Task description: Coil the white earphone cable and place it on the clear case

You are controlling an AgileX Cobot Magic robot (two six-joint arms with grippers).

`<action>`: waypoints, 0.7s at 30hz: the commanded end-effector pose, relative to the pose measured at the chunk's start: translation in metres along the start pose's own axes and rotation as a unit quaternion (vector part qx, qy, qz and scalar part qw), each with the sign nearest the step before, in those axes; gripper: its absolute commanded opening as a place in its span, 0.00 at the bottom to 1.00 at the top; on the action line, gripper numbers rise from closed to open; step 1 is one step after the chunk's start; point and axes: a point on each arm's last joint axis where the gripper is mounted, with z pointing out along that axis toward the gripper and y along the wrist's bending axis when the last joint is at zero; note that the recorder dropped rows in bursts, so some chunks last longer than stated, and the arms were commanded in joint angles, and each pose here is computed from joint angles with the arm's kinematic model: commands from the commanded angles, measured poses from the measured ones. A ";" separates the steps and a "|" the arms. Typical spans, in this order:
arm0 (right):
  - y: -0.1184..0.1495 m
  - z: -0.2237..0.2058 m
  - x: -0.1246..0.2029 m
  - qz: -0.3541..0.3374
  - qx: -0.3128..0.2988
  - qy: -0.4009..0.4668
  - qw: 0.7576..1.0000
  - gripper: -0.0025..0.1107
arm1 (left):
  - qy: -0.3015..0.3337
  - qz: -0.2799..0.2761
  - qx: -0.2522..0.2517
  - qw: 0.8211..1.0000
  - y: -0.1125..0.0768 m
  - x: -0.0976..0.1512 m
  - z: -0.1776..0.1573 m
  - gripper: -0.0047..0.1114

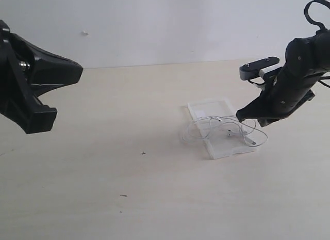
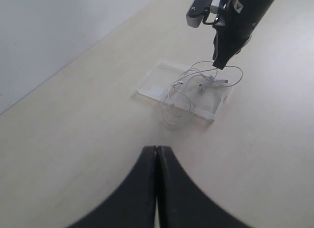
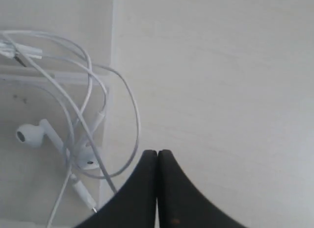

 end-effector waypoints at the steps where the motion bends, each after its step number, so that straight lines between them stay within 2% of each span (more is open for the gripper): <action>1: 0.008 -0.001 -0.001 0.005 -0.044 -0.008 0.999 0.02 | -0.008 -0.004 0.000 1.000 -0.001 0.000 -0.001 0.04; 16: 0.018 -0.003 -0.002 0.011 -0.100 -0.009 0.995 0.02 | -0.012 -0.004 -0.002 1.000 0.000 -0.001 -0.001 0.04; 21: 0.022 -0.020 -0.010 -0.002 -0.097 -0.050 0.994 0.02 | -0.012 -0.004 -0.002 1.000 0.000 -0.001 -0.001 0.04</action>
